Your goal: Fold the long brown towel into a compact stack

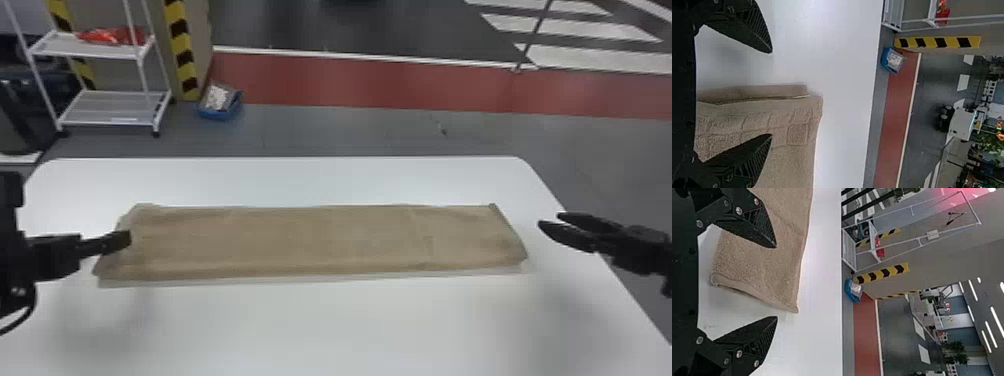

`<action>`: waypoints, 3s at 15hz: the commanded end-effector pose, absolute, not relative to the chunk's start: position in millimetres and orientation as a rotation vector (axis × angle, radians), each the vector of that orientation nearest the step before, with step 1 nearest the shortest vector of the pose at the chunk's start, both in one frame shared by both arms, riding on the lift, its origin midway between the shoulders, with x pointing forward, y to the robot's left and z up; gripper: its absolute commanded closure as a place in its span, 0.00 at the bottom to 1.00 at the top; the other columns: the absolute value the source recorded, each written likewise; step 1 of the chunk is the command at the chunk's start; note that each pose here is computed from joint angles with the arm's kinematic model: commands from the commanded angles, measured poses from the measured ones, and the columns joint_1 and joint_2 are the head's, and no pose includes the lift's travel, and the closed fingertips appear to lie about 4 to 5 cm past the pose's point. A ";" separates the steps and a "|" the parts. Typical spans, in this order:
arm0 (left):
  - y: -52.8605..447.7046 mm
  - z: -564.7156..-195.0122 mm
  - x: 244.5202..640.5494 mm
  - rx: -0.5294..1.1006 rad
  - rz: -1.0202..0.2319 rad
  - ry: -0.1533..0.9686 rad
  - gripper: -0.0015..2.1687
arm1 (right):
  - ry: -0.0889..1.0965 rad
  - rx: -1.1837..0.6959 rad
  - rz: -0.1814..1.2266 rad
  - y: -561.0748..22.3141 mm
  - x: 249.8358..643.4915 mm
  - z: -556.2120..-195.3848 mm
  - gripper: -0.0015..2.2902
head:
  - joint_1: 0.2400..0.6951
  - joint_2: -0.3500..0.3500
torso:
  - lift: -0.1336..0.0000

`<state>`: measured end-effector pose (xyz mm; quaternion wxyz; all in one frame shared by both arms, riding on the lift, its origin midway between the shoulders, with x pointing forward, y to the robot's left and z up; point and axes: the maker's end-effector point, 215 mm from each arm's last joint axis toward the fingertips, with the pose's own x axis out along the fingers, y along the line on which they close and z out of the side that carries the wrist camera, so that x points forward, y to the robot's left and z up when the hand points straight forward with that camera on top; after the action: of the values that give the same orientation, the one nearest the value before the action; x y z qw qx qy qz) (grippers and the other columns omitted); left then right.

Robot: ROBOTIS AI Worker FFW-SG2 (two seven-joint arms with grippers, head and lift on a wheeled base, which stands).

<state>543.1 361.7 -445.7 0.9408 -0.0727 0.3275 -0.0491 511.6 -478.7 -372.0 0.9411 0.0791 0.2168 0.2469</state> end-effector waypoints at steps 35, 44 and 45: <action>272.2 -417.8 529.4 -0.420 -0.324 0.704 0.87 | 0.373 0.215 0.574 -386.9 528.1 -370.6 0.12 | 1.00 0.32 | 0.07; 128.1 -404.2 551.2 -0.341 -0.440 0.672 0.87 | 0.303 0.233 0.540 -401.6 511.0 -371.4 0.12 | 1.00 0.19 | 0.07; 111.1 -399.3 555.3 -0.335 -0.449 0.647 0.87 | 0.297 0.226 0.523 -415.8 507.0 -367.6 0.12 | 1.00 0.16 | 0.07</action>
<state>553.3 136.1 -405.1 0.9090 -0.1667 0.3245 -0.2017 511.4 -403.0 -370.7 0.9460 0.1134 0.1496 0.2642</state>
